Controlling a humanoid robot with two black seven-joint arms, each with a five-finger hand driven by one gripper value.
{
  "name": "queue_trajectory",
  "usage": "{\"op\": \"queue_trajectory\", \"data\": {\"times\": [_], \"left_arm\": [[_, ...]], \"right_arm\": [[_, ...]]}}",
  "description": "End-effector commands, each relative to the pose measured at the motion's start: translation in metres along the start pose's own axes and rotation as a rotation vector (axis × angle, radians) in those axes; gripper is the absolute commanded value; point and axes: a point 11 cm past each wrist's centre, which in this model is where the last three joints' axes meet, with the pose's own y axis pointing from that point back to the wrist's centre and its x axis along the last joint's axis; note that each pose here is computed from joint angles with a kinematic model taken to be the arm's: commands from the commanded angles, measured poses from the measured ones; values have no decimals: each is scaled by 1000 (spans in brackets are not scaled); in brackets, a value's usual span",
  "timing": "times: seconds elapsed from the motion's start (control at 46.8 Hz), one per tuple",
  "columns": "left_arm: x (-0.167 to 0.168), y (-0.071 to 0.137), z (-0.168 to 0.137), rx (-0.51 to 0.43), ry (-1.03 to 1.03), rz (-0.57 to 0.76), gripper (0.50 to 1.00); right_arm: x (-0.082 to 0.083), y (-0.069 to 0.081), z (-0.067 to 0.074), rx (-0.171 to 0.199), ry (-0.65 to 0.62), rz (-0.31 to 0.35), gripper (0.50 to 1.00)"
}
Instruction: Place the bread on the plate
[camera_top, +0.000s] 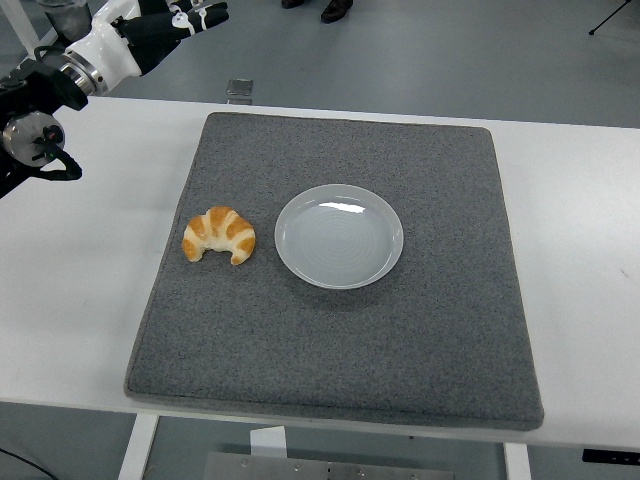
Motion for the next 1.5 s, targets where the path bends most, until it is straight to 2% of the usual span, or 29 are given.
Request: {"op": "queue_trajectory", "data": {"times": [0.0,0.192,0.406,0.598,0.726,0.897,1.261,1.474], "left_arm": [[-17,2,9,14,-150,-47,990],[-46,20,11,60,-443,-179,988],[-64,46,-7,133,-658,-339,988],[-59,68,-39,200,-872,-415,984],[-57,82,-66,196,-996,-404,984],[-57,93,-92,229,-985,-398,984],[-46,99,-141,302,-971,-354,984],[-42,97,-153,307,-982,-322,979]], "right_arm": [[0,0,0,0,0,0,952],[0,0,0,0,0,0,952],[0,0,0,0,0,0,952],[0,0,0,0,0,0,952],[0,0,0,0,0,0,954],[0,0,0,0,0,0,952],[0,0,0,0,0,0,952],[0,0,0,0,0,0,952]]}}
